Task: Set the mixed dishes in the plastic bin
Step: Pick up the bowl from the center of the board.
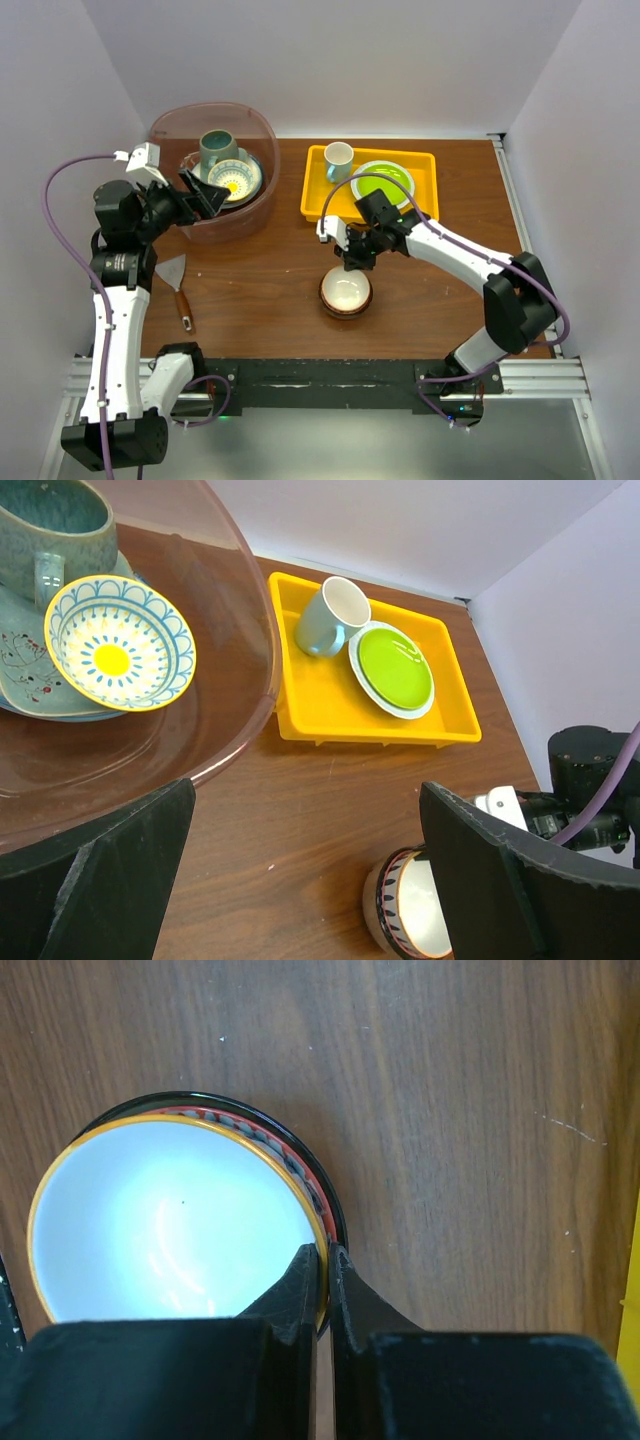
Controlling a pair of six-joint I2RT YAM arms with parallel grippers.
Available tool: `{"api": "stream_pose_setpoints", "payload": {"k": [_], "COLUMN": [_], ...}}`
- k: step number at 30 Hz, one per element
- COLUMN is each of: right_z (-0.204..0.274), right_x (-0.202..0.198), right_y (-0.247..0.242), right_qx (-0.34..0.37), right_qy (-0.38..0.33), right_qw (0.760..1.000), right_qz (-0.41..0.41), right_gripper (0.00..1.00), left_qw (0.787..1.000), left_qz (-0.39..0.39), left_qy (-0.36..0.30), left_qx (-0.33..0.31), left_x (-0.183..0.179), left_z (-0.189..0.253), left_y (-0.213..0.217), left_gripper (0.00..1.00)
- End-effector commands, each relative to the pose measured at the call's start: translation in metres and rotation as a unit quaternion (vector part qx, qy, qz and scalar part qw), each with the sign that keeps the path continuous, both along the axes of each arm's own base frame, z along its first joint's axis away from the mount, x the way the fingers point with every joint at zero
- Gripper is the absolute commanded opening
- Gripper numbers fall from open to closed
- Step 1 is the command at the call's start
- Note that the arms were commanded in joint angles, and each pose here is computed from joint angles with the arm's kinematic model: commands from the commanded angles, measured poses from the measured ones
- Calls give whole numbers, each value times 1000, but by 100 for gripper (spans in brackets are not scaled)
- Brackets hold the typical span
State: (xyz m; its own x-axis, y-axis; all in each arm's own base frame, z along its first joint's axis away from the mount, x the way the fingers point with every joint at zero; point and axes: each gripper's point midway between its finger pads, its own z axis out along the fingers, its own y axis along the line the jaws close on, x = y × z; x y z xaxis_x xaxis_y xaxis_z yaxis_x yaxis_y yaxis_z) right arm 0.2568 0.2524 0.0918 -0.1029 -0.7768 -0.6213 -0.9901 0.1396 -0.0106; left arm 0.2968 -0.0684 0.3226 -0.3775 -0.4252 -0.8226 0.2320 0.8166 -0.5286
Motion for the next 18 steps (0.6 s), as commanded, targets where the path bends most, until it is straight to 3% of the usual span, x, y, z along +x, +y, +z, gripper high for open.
{"api": "stream_pose_setpoints", "payload": {"k": [1,6,18], "right_z": [27,55,88], "right_x": [11,11,4], "right_y": [2,1,1], "right_qx": [21,35,76], "right_qy": [-49,-70,-41], "right_qw": [999,997,996], "right_qz": [-6,-2,-19], "right_gripper": [0,0,0], "left_qw": [1000,1000,998], "left_qz": [-13,-16,-59], "left_qy": [-17,-16,24], "left_qx": [3,2,-28], "left_x": [-4,-5,-4], "left_z": [6,5,-20], "left_y": [-5,-6,-19], "left_gripper": [100,100,100]}}
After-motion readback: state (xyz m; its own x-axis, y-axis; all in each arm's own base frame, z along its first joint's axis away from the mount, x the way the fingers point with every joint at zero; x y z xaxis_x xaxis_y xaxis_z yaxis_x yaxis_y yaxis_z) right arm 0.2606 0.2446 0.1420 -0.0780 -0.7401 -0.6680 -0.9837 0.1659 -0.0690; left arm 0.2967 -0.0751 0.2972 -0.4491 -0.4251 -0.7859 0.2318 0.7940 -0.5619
